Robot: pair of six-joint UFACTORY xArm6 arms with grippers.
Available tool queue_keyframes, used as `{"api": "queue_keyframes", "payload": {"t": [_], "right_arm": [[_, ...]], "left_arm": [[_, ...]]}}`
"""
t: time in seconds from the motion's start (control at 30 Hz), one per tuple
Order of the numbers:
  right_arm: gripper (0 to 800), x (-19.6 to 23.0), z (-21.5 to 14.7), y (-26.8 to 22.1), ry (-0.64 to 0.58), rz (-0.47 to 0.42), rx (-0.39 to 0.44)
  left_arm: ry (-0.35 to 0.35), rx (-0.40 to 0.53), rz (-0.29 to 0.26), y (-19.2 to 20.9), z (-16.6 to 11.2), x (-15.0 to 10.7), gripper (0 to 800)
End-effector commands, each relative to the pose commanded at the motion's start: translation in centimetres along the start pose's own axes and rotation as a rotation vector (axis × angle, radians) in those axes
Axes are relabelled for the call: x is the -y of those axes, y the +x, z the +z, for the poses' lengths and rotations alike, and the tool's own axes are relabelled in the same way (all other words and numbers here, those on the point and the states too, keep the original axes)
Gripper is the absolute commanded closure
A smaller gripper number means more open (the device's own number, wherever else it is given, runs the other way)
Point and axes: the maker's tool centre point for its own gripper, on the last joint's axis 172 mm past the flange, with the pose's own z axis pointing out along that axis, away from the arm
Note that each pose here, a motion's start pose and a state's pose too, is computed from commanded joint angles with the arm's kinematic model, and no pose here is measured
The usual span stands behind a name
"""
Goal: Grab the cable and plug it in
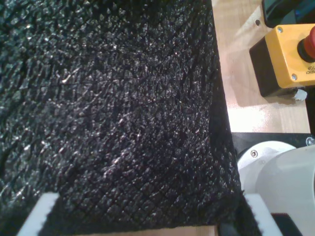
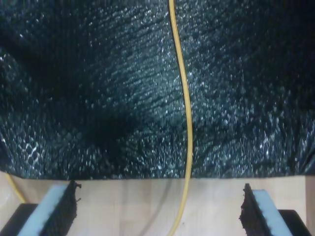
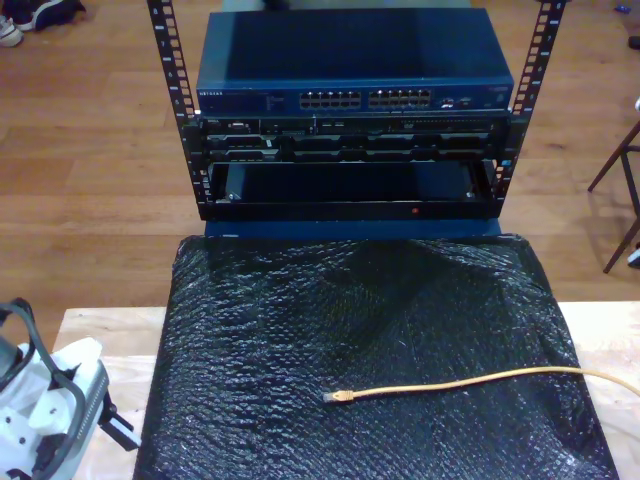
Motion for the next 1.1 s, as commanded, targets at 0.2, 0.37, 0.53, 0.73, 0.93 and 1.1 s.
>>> {"api": "queue_keyframes", "payload": {"t": [0.2, 0.37, 0.53, 0.73, 0.93, 1.1], "right_arm": [[7, -0.7, 1.1, 3.2, 0.010, -0.017, 0.014], [7, -1.3, 2.5, 6.5, 0.012, -0.030, 0.026], [7, -1.2, 4.2, 9.6, 0.026, -0.054, 0.034], [7, -1.9, 6.3, 12.9, 0.007, -0.083, 0.043], [7, -2.0, 8.7, 15.4, 0.008, -0.093, 0.048], [7, -1.2, 10.6, 17.3, 0.010, -0.130, 0.052]], "left_arm": [[-0.006, 0.006, 0.009, 0.4, 0.8, 0.3, 0], [-0.022, 0.022, -0.010, 0.9, 1.4, 0.4, 0], [-0.027, 0.025, -0.019, 0.9, 1.8, 0.4, 0], [-0.026, 0.036, -0.030, 1.0, 2.0, 0.7, 0], [-0.039, 0.055, -0.033, 1.7, 2.4, 0.9, 0], [-0.049, 0.064, -0.036, 2.2, 2.7, 0.8, 0]]}}
